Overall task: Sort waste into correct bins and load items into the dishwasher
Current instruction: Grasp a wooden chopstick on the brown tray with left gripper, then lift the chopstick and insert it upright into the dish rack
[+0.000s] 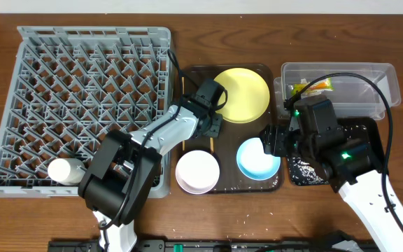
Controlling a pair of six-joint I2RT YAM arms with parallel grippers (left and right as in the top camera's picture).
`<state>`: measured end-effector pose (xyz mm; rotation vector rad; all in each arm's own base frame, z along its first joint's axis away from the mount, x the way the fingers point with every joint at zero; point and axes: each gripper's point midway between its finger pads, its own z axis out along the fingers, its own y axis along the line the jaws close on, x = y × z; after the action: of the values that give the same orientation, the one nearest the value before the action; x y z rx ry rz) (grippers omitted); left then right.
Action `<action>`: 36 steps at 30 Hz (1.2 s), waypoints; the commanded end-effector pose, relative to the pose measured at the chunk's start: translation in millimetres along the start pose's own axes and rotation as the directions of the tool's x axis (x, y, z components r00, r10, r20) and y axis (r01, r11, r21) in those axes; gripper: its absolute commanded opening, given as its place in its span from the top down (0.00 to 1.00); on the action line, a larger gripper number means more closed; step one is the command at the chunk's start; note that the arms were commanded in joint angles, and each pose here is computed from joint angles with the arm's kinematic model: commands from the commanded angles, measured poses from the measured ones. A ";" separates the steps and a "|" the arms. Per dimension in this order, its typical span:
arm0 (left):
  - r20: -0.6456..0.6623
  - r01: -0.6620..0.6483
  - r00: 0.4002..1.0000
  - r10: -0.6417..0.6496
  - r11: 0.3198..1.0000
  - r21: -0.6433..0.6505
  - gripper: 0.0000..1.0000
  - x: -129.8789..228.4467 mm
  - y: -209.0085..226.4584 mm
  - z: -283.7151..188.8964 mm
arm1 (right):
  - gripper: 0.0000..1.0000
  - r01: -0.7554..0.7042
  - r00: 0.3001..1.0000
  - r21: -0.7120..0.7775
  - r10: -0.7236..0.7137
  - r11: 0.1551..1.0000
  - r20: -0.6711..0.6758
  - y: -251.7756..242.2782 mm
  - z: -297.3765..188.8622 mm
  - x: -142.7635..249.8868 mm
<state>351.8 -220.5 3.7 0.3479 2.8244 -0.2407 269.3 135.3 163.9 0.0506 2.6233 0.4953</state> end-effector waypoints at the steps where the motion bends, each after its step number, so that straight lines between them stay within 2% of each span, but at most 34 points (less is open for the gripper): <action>1: -0.030 0.004 1.000 -0.006 0.998 -0.063 0.76 6.8 10.7 9.6 | 0.34 -0.017 1.000 -0.019 0.016 1.000 -0.011 2.5 -0.1 1.1; 4: -0.053 -0.001 0.999 -0.006 0.991 -0.132 0.81 13.8 23.8 8.0 | 0.35 -0.017 1.000 -0.019 0.017 1.000 -0.012 2.4 -0.1 1.1; 6: -0.066 -0.001 0.998 -0.008 0.991 -0.135 0.89 16.8 24.9 7.7 | 0.36 -0.020 1.000 -0.018 0.020 1.000 -0.011 2.4 -0.1 1.0; 8: -0.071 -0.001 0.997 -0.008 0.991 -0.137 0.92 18.0 25.1 6.5 | 0.36 -0.032 0.999 -0.018 0.032 0.999 -0.012 2.4 -0.1 1.2; 13: -0.061 0.003 0.998 -0.011 0.991 -0.133 0.92 9.4 21.8 -8.7 | 0.37 -0.039 0.999 -0.018 0.038 0.999 -0.012 2.5 -0.1 1.2; 18: 0.005 0.022 1.000 -0.021 0.993 -0.119 0.92 -16.2 18.3 -53.7 | 0.37 -0.038 0.999 -0.019 0.038 0.999 -0.012 2.6 -0.1 1.1; 27: 0.156 0.192 0.973 -0.172 0.973 -0.125 0.92 -39.7 78.1 -137.6 | 0.36 -0.038 0.999 -0.019 0.038 0.999 -0.010 2.6 -0.1 0.8; 30: 0.155 0.222 0.968 -0.200 0.964 -0.145 0.92 -36.9 98.1 -144.7 | 0.36 -0.037 0.999 -0.020 0.037 0.999 -0.007 2.9 -0.1 0.0; 31: 0.143 0.205 0.973 -0.183 0.966 -0.158 0.92 -35.0 104.7 -144.0 | 0.36 -0.037 0.999 -0.021 0.037 0.999 -0.005 3.2 -0.1 -0.6; 33: 0.124 0.193 0.978 -0.165 0.944 -0.266 0.89 -28.7 130.8 -140.4 | 0.36 -0.036 0.999 -0.024 0.036 0.999 0.000 3.8 -0.1 -1.7; 36: 0.080 0.152 0.988 -0.135 0.946 -0.285 0.87 -23.7 135.5 -129.9 | 0.36 -0.035 0.999 -0.027 0.036 0.999 0.005 4.5 -0.1 -3.1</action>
<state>374.5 -83.3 129.5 -0.0073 2.7431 0.0227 269.5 139.1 165.6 0.0726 2.6206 0.5316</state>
